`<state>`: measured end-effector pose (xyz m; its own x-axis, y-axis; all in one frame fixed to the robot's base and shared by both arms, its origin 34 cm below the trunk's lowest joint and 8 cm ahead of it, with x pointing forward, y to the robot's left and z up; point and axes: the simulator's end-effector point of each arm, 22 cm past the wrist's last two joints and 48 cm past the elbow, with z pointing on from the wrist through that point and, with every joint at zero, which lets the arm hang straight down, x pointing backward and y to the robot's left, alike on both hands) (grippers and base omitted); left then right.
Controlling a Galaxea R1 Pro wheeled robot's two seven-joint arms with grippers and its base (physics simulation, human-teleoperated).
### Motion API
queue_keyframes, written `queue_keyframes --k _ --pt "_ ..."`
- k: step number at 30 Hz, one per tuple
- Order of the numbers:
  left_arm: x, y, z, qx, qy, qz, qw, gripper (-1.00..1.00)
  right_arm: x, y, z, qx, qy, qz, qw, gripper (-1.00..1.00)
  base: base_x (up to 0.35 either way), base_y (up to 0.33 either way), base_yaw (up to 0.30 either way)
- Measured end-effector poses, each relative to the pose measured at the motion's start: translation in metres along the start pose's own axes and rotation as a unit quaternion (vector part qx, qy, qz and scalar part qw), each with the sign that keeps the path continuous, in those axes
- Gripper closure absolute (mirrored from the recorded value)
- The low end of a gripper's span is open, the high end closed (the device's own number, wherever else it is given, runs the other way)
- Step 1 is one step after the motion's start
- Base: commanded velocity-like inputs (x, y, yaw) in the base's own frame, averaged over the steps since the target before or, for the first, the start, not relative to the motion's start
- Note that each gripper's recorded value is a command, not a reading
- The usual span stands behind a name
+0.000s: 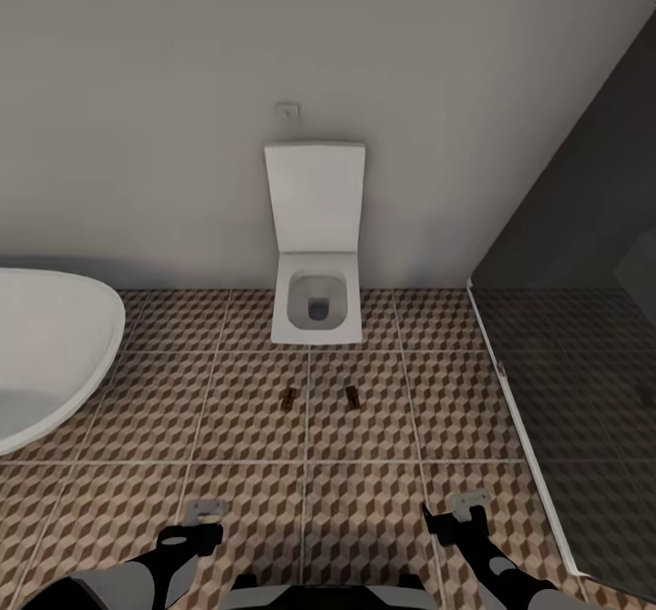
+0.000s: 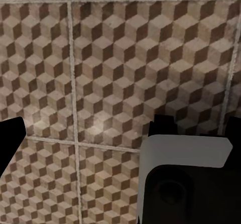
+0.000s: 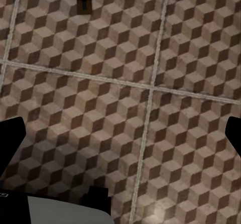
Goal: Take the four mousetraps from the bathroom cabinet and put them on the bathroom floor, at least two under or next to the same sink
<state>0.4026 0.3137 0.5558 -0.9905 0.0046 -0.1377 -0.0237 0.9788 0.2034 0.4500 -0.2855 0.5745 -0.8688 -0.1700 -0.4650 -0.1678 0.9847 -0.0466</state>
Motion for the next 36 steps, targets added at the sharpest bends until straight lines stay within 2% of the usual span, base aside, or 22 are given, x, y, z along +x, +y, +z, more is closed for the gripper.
queue_keyframes --k 36 --pt "-0.027 0.002 -0.014 0.001 -0.028 -0.006 0.9996 -1.0 -0.031 -0.003 -0.007 0.004 -0.028 0.0 0.9996 -1.0 0.0 0.0 0.0"
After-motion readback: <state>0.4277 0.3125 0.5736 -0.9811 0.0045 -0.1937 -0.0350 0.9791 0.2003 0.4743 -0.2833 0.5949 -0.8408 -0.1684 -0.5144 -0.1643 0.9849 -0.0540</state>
